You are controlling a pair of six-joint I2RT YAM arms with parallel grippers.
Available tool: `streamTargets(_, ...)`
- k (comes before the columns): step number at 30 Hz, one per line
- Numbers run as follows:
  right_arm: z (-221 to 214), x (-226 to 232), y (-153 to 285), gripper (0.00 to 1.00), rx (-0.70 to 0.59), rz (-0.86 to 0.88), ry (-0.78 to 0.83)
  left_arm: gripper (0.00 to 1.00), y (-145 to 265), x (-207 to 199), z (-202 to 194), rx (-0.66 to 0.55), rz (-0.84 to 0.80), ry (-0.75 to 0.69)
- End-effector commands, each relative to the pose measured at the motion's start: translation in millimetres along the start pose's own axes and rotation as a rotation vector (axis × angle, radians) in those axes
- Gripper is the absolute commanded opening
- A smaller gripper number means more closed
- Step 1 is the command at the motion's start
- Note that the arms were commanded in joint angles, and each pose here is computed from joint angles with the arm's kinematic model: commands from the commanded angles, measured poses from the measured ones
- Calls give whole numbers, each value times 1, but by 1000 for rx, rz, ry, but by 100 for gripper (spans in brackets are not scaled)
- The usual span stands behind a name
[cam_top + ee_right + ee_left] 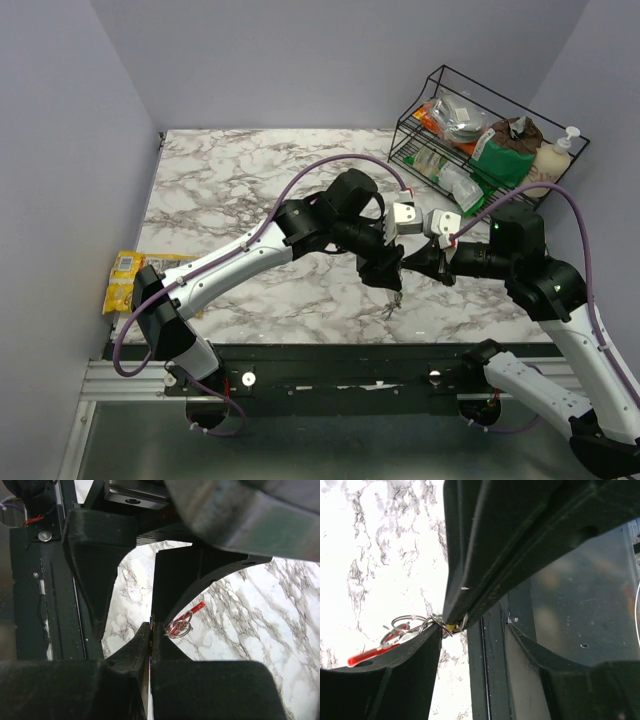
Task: Remove the keys from the keyring
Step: Remove the key from the keyring.
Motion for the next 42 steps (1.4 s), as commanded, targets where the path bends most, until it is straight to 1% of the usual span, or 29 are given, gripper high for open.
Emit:
streamTargets(1, 2, 4, 2, 2, -32, 24, 15, 56, 1, 4, 7, -15, 65, -15)
streamTargets(2, 0, 4, 2, 2, -30, 22, 14, 53, 1, 4, 7, -18, 69, -16)
streamTargets(3, -1, 5, 2, 2, -29, 22, 13, 53, 2, 5, 7, -18, 73, -14)
streamTargets(4, -2, 5, 2, 2, -28, 23, 12, 51, 2, 5, 7, -17, 79, -13)
streamTargets(5, -2, 5, 2, 2, -28, 27, 11, 43, 2, 5, 7, -18, 81, -14)
streamTargets(7, -2, 6, 3, 2, -33, 26, 13, 36, 3, 6, 6, -17, 90, -13)
streamTargets(8, -2, 7, 4, 2, -34, 27, 15, 29, 2, 6, 6, -16, 89, -10)
streamTargets(9, -2, 7, 4, 2, -34, 27, 13, 25, 2, 7, 6, -17, 90, -13)
streamTargets(11, 0, 8, 5, 2, -40, 23, 18, 22, 2, 7, 5, -13, 89, -10)
streamTargets(16, 4, 8, 8, 2, -46, 10, 24, 22, 0, 7, 4, -12, 66, -7)
streamTargets(20, 7, 7, 8, 2, -49, 14, 23, 32, 0, 6, 5, -12, 60, -9)
streamTargets(24, 11, 6, 8, 2, -52, 6, 25, 33, 0, 6, 5, -11, 61, -9)
streamTargets(31, 14, 5, 11, 2, -56, -16, 23, 33, 2, 5, 6, -15, 64, -15)
streamTargets(34, 17, 5, 11, 2, -60, -15, 13, 37, 2, 5, 5, -13, 70, -15)
streamTargets(37, 18, 6, 11, 2, -62, -1, 10, 36, 4, 5, 7, -17, 81, -20)
streamTargets(42, 15, 6, 10, 2, -58, 5, 5, 28, 5, 5, 7, -19, 92, -23)
Point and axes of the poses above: each gripper's point midway between its finger pads, its own y axis back along the fingers, its own x axis along the line the jaws close on, z = x × y, the point moved 10 cm from there along y, back along the fingers, and after that the axes turned 9 degrees about -y, right-handed, at the moved point
